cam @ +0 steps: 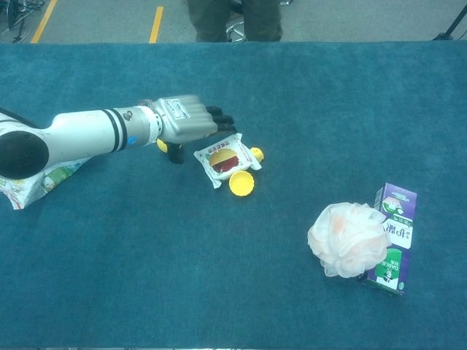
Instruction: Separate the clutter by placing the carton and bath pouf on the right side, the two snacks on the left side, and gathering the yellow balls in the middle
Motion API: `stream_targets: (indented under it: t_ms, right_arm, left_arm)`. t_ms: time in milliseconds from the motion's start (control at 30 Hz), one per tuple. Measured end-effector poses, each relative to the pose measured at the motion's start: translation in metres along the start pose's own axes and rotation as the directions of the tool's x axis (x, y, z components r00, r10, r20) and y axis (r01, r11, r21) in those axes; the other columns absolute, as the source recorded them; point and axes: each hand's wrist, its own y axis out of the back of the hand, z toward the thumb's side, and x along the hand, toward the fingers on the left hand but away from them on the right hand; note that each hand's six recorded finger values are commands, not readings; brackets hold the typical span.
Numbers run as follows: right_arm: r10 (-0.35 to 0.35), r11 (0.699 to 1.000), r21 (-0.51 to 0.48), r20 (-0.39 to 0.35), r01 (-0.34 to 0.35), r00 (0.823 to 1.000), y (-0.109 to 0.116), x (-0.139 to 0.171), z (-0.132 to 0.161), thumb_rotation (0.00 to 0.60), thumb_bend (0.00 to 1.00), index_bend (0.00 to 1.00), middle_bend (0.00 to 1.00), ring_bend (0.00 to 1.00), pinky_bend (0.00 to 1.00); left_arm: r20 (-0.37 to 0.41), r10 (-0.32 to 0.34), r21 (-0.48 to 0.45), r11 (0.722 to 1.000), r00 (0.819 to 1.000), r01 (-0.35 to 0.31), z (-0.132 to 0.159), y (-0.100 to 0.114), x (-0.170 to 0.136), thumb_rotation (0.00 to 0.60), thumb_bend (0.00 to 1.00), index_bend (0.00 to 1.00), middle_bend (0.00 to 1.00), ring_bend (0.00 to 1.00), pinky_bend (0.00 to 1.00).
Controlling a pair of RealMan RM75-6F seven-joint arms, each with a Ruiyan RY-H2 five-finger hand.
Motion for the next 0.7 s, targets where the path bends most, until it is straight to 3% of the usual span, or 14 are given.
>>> stream_targets:
  t_ms: [233,500,700]
  right_arm:
    - [0.006,1.000,-0.004,0.005,-0.006,1.000,-0.003,0.000,-0.003,0.600,0.00,0.11,0.25,0.22,0.31]
    - [0.006,1.000,-0.012,0.006,-0.006,1.000,-0.004,0.000,-0.005,0.600,0.00,0.11,0.25,0.22,0.31]
    - [-0.001,1.000,-0.016,0.007,0.001,1.000,0.000,0.001,-0.008,0.600,0.00,0.11,0.25,0.22,0.31]
  left_arm:
    - [-0.019,-0.059,-0.005,0.998,0.998,0.059,0.002,-0.010,-0.007,0.600,0.20,0.00,0.00,0.06,0.36]
    - [-0.014,-0.030,0.014,0.999,0.999,0.030,0.011,0.013,-0.002,0.600,0.20,0.00,0.00,0.06,0.36]
    - [-0.001,-0.051,0.015,0.999,0.999,0.051,0.020,0.014,-0.003,0.600,0.20,0.00,0.00,0.06,0.36]
